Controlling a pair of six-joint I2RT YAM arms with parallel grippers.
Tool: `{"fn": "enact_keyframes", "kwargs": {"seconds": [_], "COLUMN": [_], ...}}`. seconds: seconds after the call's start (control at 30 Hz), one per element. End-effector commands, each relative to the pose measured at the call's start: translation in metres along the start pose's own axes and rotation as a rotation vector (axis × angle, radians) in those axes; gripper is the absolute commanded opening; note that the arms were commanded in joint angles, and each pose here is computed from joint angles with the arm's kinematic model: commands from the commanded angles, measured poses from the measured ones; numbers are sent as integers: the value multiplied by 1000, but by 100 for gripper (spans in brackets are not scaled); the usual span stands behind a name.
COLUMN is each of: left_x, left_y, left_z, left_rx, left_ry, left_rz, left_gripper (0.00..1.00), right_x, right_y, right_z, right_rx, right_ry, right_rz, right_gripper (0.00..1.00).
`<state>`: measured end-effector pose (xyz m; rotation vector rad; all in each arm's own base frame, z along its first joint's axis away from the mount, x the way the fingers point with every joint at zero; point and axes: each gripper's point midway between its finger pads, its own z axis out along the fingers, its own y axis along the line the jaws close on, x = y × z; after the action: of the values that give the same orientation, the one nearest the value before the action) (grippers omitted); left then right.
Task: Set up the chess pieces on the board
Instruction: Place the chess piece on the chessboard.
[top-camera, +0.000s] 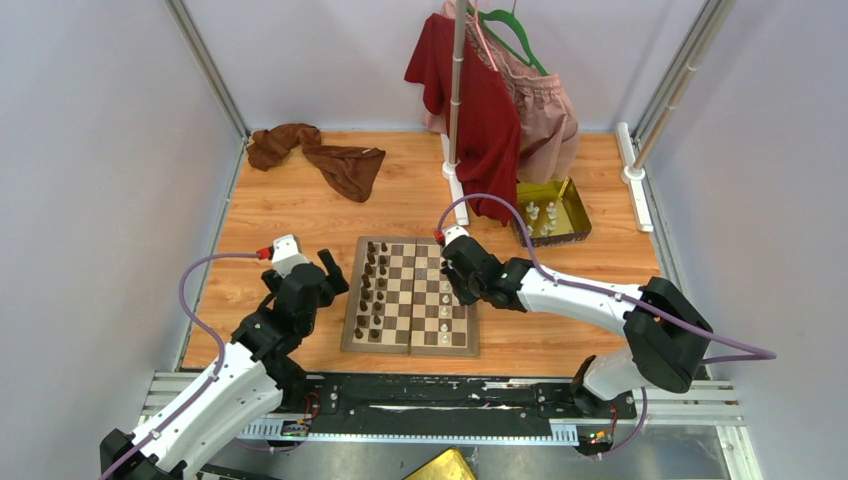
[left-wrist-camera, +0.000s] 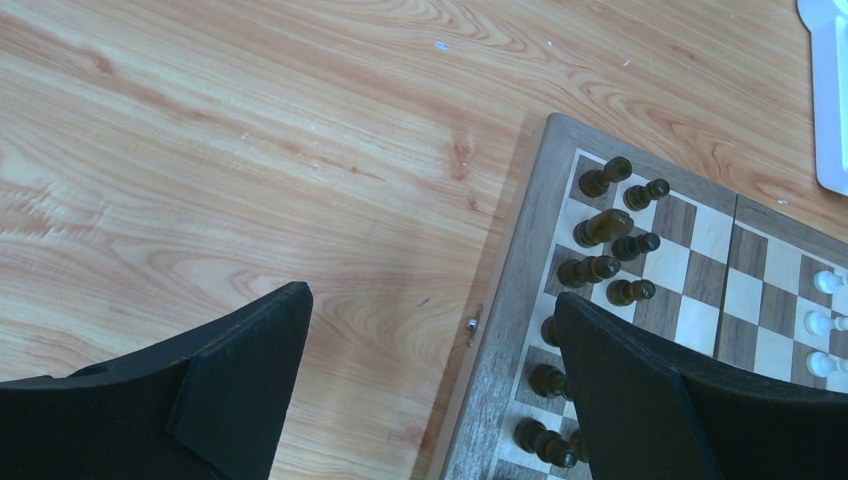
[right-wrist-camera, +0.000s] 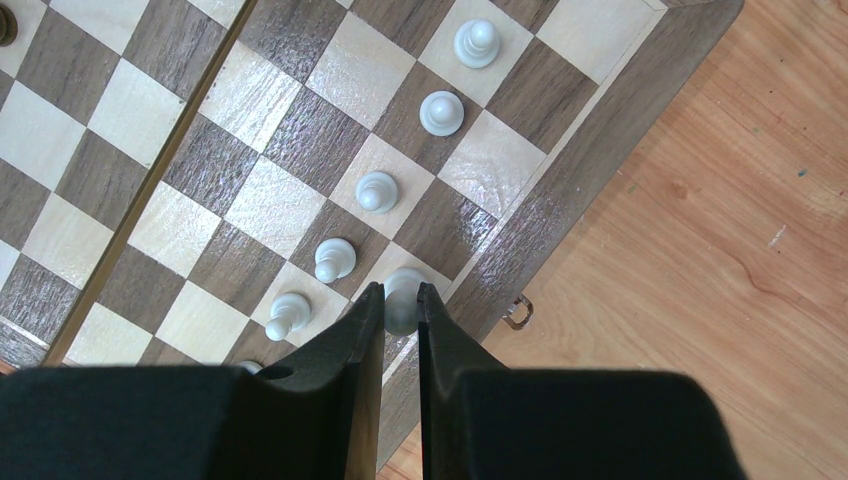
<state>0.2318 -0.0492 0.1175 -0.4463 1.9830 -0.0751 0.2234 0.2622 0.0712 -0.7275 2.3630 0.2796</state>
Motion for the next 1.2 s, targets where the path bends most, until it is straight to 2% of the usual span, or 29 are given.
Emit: {"fn": "enact_keyframes", "kwargs": {"seconds": [0.0,0.17,0.4,0.67,0.93,1.17], "left_x": [-2,-1,1,1,1,2], "left_y": [2,3,3,2,3,3], "left_z": [1,1,3,3,3,4], "left_rx": [-11,-15,-15,-14,-18,-18], "left_ry": [-17,-17,-14,-15,-13,-14], "left_rz": [-29,-32,-36,-37,-33,-33], "left_gripper": [100,100,100,100,100,100], "right_x": [4,5,0,-14,-52,-78], "right_y": [-1,-2,-2,3,-3,-41], "right_z": [-1,-3,-9,-23,-60,-79], "right_rx": [22,27,24,6,30,161], "right_ry": [14,17,1,-35,-153,-245], "right_rz": [-27,-30,-34,-44,-32,21], "right_gripper": [10,26,38,39,39,41]}}
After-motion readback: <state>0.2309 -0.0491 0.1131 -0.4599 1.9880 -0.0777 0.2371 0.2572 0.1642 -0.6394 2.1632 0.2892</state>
